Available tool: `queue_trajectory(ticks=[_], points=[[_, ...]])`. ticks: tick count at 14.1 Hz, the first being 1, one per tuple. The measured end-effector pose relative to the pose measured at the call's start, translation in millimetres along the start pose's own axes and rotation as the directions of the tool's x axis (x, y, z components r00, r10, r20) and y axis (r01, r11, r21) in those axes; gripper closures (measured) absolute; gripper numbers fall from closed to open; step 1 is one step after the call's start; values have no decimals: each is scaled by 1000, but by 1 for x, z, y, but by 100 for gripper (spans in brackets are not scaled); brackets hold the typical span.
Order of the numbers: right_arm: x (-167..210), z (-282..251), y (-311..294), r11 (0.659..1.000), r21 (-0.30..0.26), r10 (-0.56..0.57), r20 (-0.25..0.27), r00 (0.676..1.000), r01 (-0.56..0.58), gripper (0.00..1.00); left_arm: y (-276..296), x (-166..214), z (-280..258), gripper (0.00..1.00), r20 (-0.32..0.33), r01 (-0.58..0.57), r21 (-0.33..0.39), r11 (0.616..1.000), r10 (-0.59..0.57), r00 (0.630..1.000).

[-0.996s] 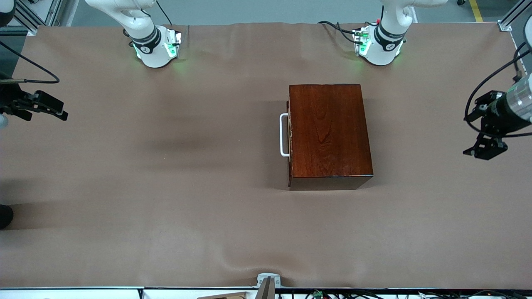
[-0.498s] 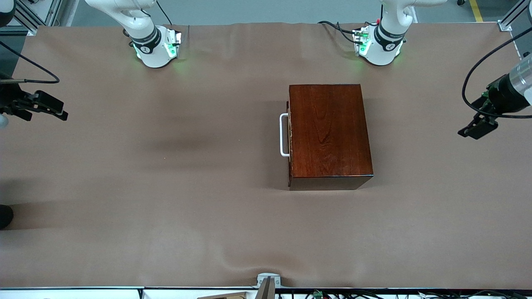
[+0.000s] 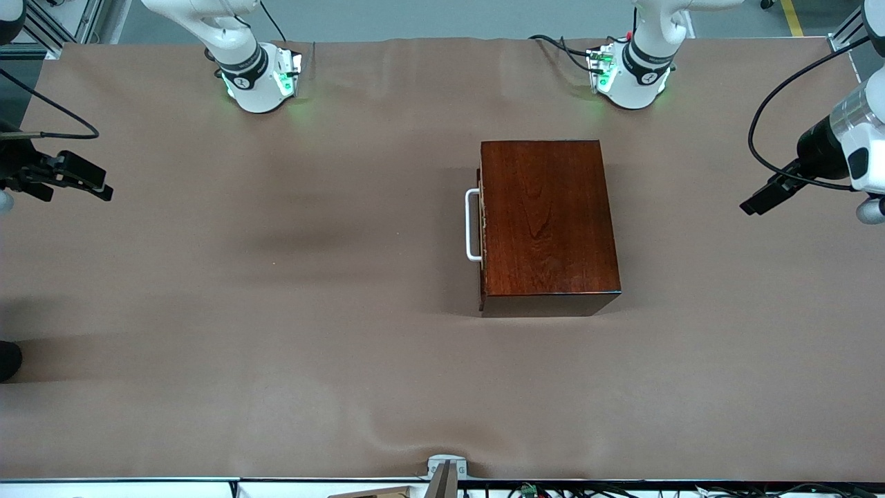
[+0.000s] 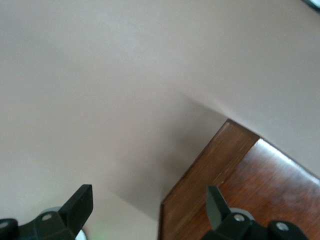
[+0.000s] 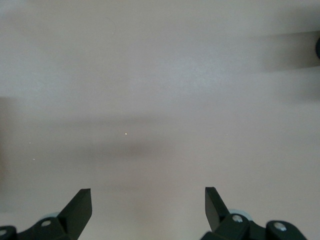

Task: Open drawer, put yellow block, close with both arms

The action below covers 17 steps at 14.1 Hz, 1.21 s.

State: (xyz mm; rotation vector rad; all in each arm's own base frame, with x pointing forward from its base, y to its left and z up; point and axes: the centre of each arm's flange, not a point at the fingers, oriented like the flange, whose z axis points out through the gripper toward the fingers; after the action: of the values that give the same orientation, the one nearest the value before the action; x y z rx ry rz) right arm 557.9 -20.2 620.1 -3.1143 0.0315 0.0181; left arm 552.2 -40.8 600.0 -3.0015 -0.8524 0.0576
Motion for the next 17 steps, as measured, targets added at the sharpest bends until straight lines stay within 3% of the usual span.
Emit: queue_trajectory(ticks=[6,10,17], points=[[0,0,-1,1000,0,-2,-4,1000,2,0,-7,-1,0,0,25,-233,10,972,233,972],[1,0,-1,1000,0,-2,-5,1000,2,0,-9,-3,-5,0,19,-381,4,925,381,924],[1,0,-1,1000,0,-3,-5,1000,3,0,1,-9,-22,0,-18,-531,-1,848,530,848]])
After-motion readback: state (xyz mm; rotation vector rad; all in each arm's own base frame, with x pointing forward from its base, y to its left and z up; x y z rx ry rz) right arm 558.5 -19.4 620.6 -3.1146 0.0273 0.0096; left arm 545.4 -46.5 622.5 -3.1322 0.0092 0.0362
